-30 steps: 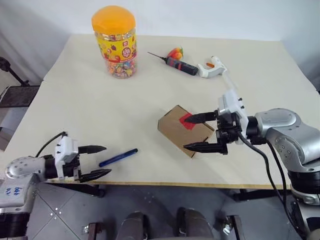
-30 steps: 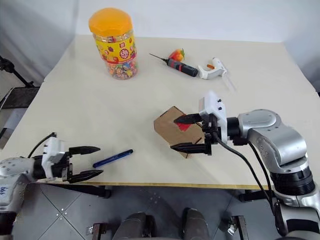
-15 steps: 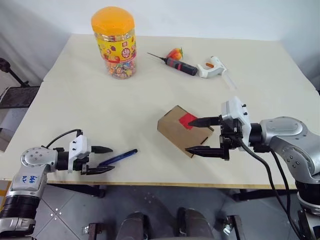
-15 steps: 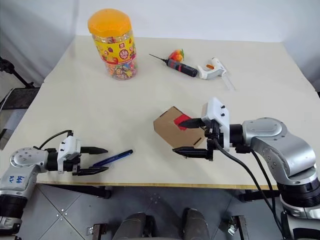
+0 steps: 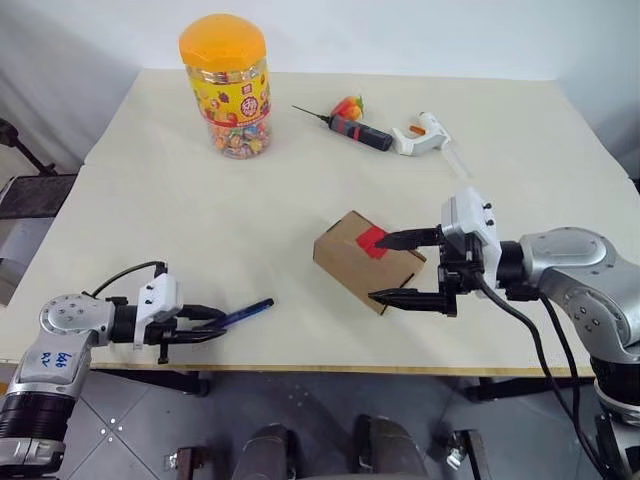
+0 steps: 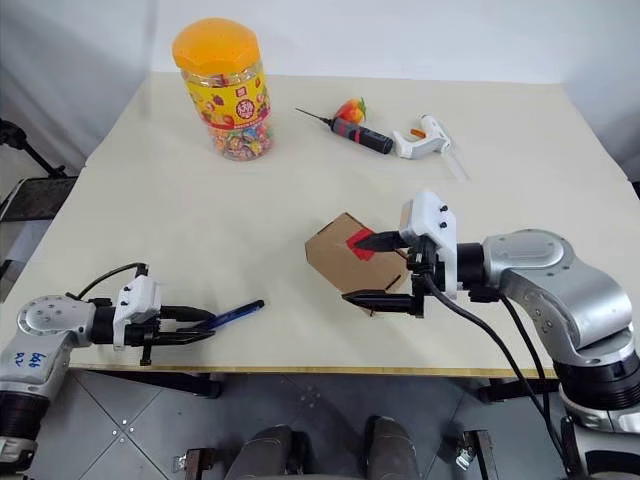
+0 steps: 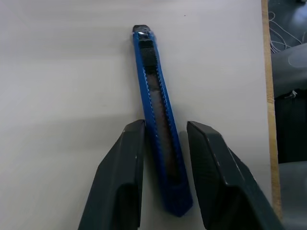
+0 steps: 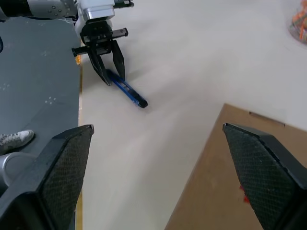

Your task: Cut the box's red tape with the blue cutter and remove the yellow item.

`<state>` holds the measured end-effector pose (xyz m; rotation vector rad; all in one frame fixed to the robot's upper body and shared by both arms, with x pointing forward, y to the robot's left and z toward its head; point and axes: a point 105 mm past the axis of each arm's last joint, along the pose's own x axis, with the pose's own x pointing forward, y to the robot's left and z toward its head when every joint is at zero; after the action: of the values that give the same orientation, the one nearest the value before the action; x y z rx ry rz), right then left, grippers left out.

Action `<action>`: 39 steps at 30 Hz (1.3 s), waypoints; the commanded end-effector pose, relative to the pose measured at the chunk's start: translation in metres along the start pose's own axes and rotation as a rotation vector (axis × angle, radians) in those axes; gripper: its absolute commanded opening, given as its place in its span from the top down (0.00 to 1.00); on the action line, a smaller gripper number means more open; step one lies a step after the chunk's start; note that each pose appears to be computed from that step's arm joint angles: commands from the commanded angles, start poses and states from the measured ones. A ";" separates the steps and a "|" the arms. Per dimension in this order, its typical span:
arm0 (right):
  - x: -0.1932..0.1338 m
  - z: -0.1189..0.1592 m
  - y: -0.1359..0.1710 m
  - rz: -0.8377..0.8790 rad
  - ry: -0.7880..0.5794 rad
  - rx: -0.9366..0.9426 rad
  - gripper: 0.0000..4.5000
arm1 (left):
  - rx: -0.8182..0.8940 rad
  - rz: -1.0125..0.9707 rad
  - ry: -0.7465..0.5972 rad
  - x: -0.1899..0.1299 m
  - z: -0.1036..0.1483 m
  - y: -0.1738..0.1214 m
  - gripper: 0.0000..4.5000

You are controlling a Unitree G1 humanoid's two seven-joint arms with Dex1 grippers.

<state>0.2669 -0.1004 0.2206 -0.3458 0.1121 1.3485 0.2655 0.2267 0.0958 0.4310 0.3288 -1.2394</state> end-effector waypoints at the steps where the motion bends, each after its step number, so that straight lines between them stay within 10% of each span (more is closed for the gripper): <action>1: 0.007 0.009 0.003 0.030 0.017 -0.075 0.00 | -0.045 -0.044 0.068 0.005 -0.018 -0.013 0.87; 10: 0.058 0.010 0.008 0.144 0.099 -0.197 0.00 | -0.039 -0.041 0.061 0.008 -0.015 -0.012 0.93; 18: 0.093 0.023 0.013 0.219 0.039 -0.259 0.50 | -0.104 -0.002 0.063 0.012 -0.017 -0.005 0.93; 34: 0.083 0.016 0.019 0.231 0.045 -0.213 0.51 | -0.077 0.070 0.033 0.005 -0.011 0.005 0.02; 39: 0.081 0.015 0.020 0.219 0.044 -0.206 0.51 | -0.086 0.119 0.023 0.005 -0.012 0.014 0.00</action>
<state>0.2675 -0.0146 0.1969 -0.5414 0.1071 1.5817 0.2752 0.2199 0.0968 0.3955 0.3092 -1.1878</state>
